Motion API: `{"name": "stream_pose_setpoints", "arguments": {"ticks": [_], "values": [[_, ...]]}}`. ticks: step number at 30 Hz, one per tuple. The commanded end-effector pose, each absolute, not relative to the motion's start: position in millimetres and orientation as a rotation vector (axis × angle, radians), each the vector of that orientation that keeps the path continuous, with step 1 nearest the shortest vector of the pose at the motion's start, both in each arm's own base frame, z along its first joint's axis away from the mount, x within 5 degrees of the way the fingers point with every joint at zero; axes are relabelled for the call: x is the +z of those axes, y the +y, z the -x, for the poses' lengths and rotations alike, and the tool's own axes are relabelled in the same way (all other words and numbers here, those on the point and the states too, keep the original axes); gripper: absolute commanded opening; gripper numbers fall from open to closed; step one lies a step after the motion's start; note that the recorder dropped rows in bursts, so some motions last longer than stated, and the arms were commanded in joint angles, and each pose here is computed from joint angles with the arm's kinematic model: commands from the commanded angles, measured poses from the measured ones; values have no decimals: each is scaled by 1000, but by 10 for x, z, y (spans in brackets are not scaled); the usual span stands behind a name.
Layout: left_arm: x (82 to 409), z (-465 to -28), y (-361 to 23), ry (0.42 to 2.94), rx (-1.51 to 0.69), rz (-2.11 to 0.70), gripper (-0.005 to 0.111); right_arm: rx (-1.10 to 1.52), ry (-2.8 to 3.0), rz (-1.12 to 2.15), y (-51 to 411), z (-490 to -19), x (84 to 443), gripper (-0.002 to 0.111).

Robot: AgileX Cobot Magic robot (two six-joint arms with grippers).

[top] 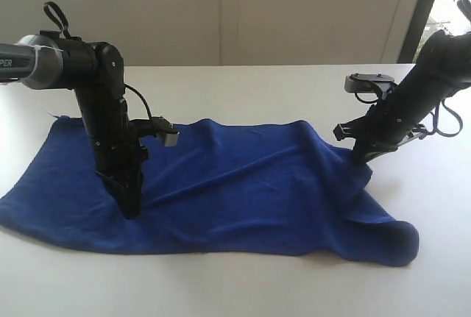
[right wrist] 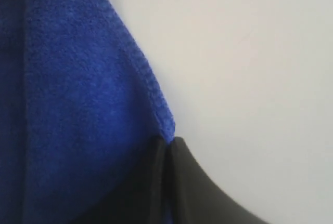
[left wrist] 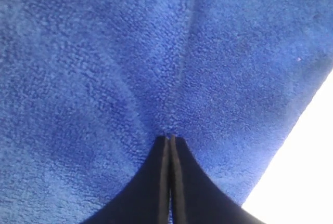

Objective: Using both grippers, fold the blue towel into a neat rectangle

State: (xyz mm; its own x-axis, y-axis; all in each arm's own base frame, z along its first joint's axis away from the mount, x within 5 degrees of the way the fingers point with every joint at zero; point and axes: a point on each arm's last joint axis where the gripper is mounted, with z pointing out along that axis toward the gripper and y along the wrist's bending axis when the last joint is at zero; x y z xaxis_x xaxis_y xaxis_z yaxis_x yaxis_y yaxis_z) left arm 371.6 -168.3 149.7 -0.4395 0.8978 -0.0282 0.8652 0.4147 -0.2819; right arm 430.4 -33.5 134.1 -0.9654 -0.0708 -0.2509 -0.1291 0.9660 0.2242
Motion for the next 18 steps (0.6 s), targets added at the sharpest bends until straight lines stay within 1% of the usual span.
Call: {"name": "stream_pose_setpoints", "arguments": {"ticks": [1, 5, 8, 10, 11, 12, 13, 14, 15, 18], "values": [[1481, -3701, -1669, -2521, 390, 1576, 0, 222, 2821, 213, -401, -4381, 1411, 0], [1482, -3697, -1670, -2518, 393, 1574, 0, -69, 2658, 287, -573, -4628, 1666, 0], [1483, -3696, -1675, -2520, 402, 1571, 0, -106, 2577, 275, -597, -4735, 1612, 1], [1483, -3695, -1677, -2521, 405, 1570, 0, -107, 2588, 277, -602, -4754, 1500, 16], [1484, -3695, -1678, -2521, 407, 1569, 0, -117, 2594, 288, -608, -4758, 1457, 31], [1484, -3695, -1678, -2521, 407, 1569, 0, -124, 2590, 288, -612, -4764, 1449, 41], [1484, -3695, -1678, -2521, 407, 1569, 0, -128, 2585, 283, -615, -4768, 1452, 51], [1484, -3695, -1678, -2521, 407, 1569, 0, -133, 2578, 282, -618, -4774, 1455, 57], [1484, -3695, -1678, -2521, 407, 1569, 0, -139, 2571, 271, -623, -4780, 1475, 59], [1484, -3695, -1678, -2521, 407, 1569, 0, -138, 2542, 203, -631, -4788, 1562, 58]]}}
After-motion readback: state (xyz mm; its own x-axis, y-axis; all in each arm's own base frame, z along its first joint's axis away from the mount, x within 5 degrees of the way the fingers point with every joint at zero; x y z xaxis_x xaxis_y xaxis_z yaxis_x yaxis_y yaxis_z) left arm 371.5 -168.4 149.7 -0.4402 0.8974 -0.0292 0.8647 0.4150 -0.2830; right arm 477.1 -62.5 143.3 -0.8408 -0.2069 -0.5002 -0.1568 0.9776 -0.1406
